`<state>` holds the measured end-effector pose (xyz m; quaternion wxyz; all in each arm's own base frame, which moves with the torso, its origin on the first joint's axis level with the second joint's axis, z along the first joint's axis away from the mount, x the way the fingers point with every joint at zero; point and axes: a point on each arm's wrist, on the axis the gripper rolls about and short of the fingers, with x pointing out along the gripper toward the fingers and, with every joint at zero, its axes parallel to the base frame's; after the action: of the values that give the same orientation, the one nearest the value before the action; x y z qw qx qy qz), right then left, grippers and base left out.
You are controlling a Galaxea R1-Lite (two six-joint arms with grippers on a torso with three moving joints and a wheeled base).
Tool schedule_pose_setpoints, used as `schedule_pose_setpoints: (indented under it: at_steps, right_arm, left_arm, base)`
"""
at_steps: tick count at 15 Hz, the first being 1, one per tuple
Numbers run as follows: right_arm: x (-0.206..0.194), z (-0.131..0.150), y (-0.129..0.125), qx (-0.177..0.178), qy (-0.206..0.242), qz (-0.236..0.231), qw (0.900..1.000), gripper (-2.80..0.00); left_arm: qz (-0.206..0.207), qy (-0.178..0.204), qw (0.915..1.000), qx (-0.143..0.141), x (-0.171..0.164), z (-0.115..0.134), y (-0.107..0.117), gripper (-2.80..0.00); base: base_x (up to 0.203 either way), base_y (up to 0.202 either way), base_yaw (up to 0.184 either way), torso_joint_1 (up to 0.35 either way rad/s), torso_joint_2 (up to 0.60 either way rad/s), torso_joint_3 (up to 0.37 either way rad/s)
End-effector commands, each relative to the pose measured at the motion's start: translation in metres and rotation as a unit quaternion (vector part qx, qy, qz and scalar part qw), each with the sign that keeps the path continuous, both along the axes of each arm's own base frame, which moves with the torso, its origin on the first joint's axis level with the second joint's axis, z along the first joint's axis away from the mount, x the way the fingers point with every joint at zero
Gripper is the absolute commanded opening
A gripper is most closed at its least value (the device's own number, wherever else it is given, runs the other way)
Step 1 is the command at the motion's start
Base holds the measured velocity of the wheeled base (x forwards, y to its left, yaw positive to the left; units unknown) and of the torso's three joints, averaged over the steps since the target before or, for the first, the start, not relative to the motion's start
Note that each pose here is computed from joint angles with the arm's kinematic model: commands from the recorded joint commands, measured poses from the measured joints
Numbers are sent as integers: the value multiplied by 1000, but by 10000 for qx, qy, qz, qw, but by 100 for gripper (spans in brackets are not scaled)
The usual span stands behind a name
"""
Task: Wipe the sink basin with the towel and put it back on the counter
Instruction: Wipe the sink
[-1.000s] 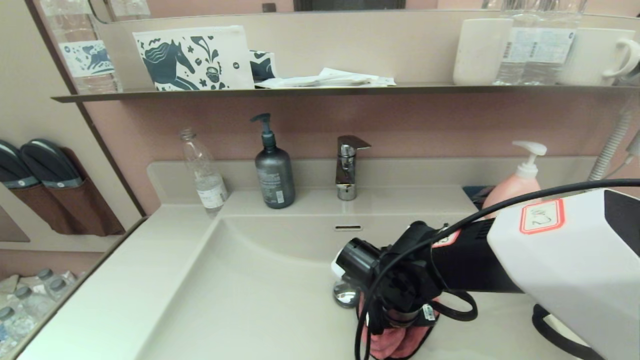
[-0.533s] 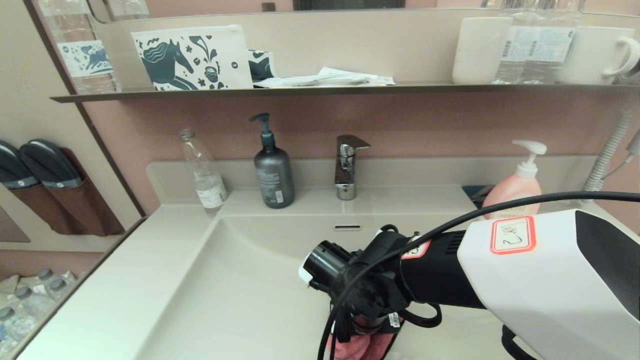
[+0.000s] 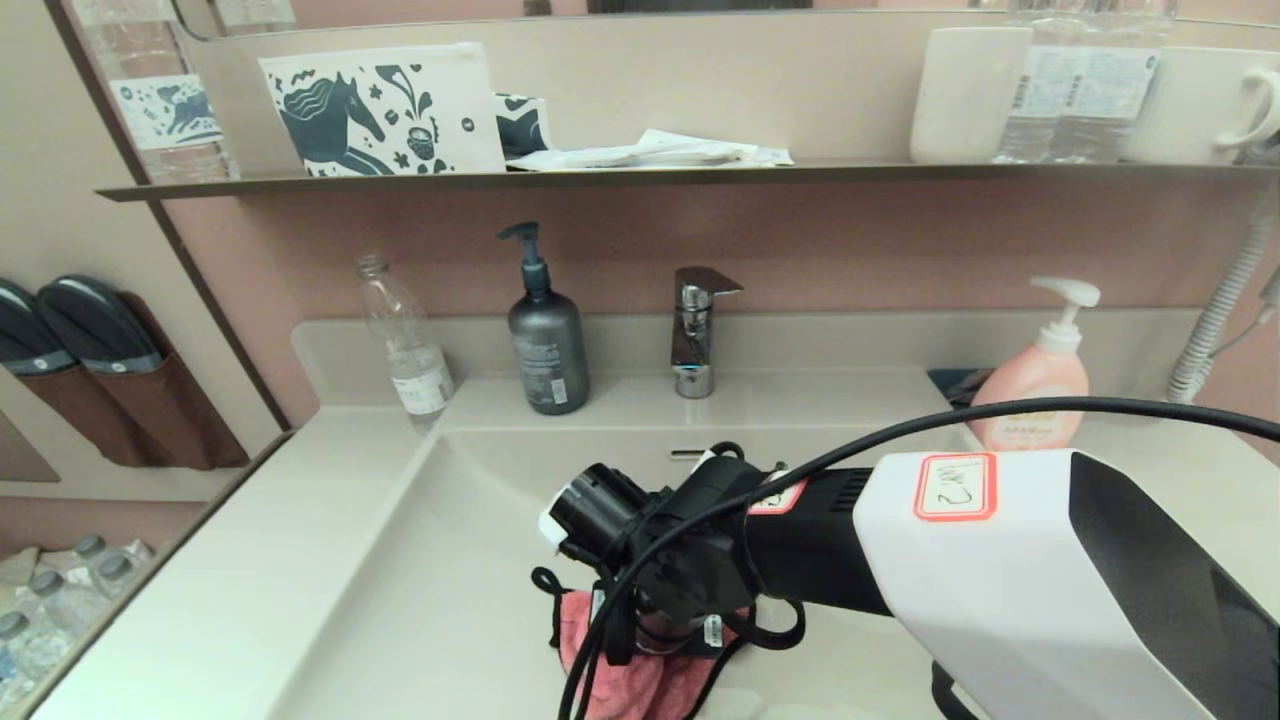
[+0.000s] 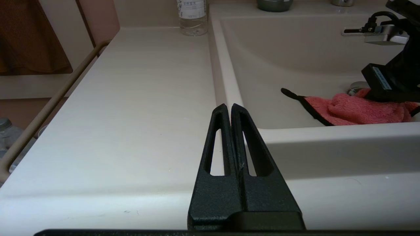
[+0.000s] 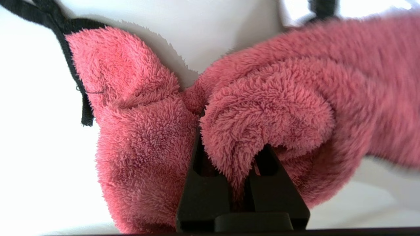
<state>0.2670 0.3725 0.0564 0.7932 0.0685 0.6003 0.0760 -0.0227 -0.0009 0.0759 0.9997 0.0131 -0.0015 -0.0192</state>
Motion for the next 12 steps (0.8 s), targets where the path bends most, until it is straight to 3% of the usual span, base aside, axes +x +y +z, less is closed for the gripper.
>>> schedule_pose_setpoints:
  at_steps: [1, 4, 7, 12]
  right_arm:
    - [7, 0, 10, 236, -235, -38, 9994, -280]
    - [14, 8, 15, 637, -620, -59, 9960, -280]
    - [26, 15, 15, 677, -1283, -277, 9890, -280]
    - [51, 23, -3, 467, -1747, -462, 9824, -280]
  left_arm:
    - [1, -3, 10000, -1, 0, 0, 0, -280]
    - [-5, -3, 10000, -1, 0, 0, 0, -280]
    - [-5, -3, 10000, -1, 0, 0, 0, -280]
    - [-4, -3, 10000, -1, 0, 0, 0, -280]
  base:
    - [0, 0, 0, 0, 0, 0]
    - [0, 0, 0, 0, 0, 0]
    - [0, 0, 0, 0, 0, 0]
    - [0, 0, 0, 0, 0, 0]
